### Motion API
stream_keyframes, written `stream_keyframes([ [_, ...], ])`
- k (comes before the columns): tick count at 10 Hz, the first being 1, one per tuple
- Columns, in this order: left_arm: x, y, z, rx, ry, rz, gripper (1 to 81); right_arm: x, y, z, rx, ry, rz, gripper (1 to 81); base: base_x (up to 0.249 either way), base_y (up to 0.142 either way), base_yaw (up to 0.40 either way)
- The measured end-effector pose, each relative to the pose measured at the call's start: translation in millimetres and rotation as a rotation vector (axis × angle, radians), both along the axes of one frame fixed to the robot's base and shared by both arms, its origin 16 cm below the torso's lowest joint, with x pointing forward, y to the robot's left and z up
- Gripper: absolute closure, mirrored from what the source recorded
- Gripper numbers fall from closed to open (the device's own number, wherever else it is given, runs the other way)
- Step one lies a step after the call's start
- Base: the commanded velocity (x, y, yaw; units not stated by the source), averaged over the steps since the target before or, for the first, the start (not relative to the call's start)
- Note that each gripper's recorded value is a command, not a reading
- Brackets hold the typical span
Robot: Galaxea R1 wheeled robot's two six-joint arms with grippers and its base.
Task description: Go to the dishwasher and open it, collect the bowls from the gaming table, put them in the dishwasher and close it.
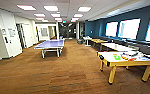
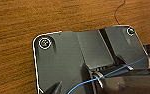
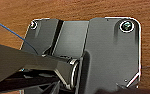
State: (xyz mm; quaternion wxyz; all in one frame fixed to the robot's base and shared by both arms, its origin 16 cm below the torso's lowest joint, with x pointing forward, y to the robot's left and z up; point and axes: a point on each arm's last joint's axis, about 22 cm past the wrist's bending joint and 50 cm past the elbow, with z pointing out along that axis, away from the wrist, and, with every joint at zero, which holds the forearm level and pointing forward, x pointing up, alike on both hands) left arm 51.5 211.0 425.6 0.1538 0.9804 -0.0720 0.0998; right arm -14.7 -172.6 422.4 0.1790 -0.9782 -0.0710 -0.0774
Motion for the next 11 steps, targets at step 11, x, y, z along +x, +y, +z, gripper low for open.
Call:
stream_keyframes([
  [11, 0.9, 0.9, -0.3, 0.003, -0.001, 0.001, 1.0, -1.8, 3.9, -0.1, 0.002, 0.002, 0.000, 1.0, 0.145, 0.000, 0.000],
])
